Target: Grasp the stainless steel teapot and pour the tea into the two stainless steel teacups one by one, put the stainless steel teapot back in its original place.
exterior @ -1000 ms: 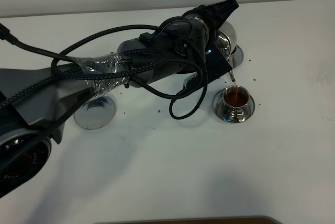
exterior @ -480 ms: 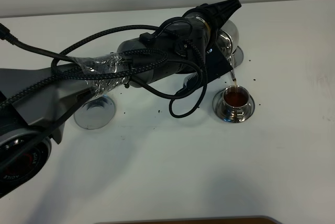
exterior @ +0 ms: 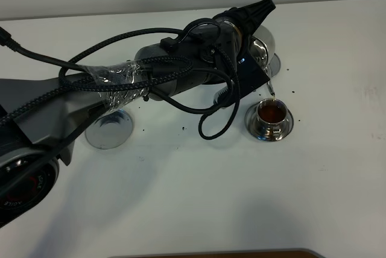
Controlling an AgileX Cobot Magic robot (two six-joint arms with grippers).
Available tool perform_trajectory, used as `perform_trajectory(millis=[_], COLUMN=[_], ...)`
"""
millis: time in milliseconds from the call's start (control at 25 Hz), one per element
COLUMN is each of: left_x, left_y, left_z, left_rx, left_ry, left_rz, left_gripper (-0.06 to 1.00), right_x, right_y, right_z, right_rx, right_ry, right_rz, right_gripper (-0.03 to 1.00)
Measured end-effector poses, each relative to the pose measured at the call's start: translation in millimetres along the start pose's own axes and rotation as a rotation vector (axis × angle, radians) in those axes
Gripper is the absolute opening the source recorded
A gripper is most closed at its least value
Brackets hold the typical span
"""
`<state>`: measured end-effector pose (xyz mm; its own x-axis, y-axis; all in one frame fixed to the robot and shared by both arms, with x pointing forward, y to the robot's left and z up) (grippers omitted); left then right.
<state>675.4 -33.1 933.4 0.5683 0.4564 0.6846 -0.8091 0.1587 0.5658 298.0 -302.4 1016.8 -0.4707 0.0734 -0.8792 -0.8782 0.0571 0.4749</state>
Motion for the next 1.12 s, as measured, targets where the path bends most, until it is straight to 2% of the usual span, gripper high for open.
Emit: perform_trajectory(millis=[480,800,960,1120], left_x=[-2.5,-16.3,-18.1,-19.8], left_y=[2.0,2.3,4.7,17.6], left_z=[-26.6,-23.9,-36.8,-52.5], left_rx=[0.156,0.15,0.235,0.363], left_ry=[0.1,0.24,0.42,0.687], left_rz=[-0.007,-0.079,-0.06,-0.036], left_gripper=[0.25,0.25,0.25,0.25], right_x=[0.0,0.0,0.0,0.0], right_y=[0.0,0.0,0.0,0.0], right_z=[0.0,0.0,0.0,0.0], right_rx=[0.0,0.0,0.0,0.0], right_ry=[0.0,0.0,0.0,0.0], right_rz=[0.0,0.0,0.0,0.0], right_gripper=[0.24,0.24,0.24,0.24])
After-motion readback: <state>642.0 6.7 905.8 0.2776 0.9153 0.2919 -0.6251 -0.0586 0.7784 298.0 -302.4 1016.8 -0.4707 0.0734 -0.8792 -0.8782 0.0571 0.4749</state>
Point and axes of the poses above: a point on each arm's last joint axis where the gripper is mounted, y pointing back along that axis away from the gripper, z along the wrist's bending axis when the last joint is at zero, x = y × z, the point moved 8 cm from there along -y, pointing out along that axis toward the gripper, and after that the axes turned 5 degrees about -y, right-handed, at the moved point
